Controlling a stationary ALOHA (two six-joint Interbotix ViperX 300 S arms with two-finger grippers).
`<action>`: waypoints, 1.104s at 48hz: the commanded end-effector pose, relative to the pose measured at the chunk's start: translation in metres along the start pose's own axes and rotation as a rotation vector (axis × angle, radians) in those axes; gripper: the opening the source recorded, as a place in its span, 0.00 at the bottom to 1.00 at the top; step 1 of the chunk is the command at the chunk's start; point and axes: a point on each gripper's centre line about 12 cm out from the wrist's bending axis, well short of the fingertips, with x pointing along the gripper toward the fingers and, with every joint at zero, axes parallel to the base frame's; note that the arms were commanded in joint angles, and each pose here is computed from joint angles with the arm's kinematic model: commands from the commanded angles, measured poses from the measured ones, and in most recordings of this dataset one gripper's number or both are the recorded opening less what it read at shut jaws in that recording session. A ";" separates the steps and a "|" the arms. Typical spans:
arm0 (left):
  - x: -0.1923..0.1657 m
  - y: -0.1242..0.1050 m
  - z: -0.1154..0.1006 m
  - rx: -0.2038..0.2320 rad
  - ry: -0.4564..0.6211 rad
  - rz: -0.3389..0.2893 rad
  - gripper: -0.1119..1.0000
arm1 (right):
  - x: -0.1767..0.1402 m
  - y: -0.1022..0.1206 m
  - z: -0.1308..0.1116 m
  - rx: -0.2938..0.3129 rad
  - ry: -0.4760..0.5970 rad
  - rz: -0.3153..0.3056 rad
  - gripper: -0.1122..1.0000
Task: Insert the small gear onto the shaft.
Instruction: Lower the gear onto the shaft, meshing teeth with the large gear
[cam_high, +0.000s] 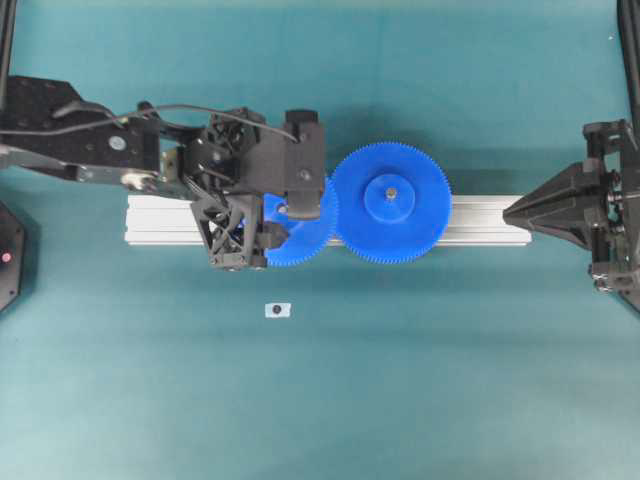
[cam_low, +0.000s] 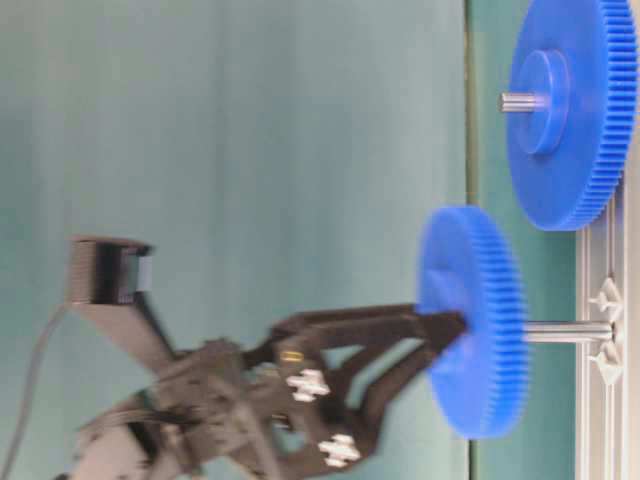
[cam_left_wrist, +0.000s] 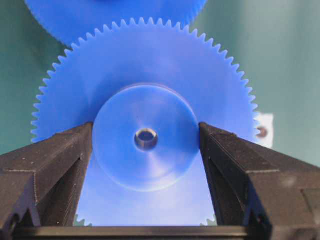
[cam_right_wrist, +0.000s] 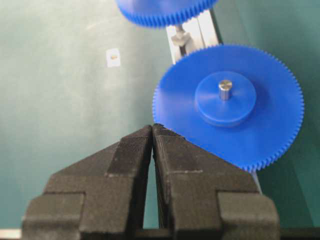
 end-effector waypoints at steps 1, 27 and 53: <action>-0.001 0.000 0.004 0.000 -0.017 0.002 0.78 | 0.000 0.001 0.005 0.011 -0.017 0.002 0.22; 0.010 0.001 -0.001 -0.011 0.005 0.001 0.84 | 0.000 0.001 0.004 0.013 -0.017 0.002 0.22; -0.001 -0.001 -0.019 -0.027 0.093 -0.005 0.89 | 0.000 0.000 0.004 0.013 -0.015 0.002 0.22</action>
